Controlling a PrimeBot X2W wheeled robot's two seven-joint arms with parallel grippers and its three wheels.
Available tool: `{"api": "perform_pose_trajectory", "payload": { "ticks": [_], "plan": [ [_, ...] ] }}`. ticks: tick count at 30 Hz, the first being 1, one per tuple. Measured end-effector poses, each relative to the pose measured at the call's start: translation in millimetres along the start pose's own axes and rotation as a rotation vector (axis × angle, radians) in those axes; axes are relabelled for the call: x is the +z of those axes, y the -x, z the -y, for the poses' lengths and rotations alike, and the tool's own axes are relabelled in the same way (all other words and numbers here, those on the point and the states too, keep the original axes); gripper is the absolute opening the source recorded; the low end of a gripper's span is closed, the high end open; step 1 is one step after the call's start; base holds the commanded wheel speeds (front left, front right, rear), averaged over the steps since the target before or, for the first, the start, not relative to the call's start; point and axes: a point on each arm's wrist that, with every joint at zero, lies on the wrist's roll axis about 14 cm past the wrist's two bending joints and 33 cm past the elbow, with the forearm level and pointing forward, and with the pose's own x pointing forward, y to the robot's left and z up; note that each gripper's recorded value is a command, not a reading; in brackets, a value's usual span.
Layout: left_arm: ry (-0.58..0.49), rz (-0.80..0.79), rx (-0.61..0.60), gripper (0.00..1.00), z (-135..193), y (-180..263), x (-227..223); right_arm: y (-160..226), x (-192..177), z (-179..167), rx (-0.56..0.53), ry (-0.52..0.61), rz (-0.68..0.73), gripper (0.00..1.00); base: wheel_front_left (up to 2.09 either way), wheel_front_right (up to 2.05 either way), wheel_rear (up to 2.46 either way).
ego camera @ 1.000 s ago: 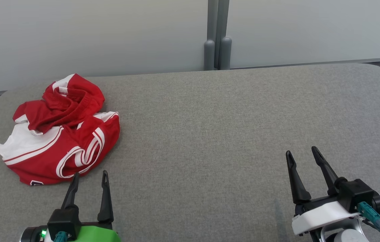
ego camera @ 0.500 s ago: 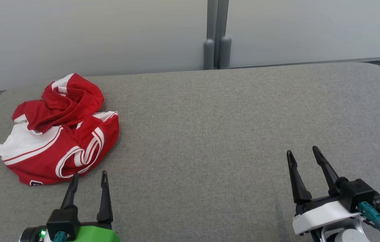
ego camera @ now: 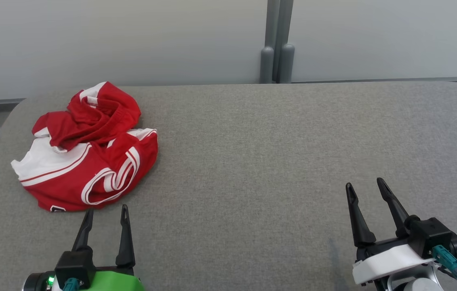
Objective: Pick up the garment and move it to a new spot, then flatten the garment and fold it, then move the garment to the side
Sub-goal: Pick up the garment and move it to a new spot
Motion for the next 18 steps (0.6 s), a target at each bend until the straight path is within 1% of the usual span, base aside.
{"api": "perform_pose_trajectory", "payload": {
  "ticks": [7, 18],
  "plan": [
    [0.000, 0.010, 0.085, 1.00, -24.3, 11.3, 3.8, -14.9, -4.8, -23.2, 0.077, -0.014, -0.007, 1.00, 0.00, 0.00, 0.00],
    [0.004, 0.015, 0.284, 1.00, -78.0, 47.7, 7.7, -45.8, -16.1, -81.9, 0.257, -0.048, -0.021, 1.00, 0.00, 0.00, 0.00]
  ]
}}
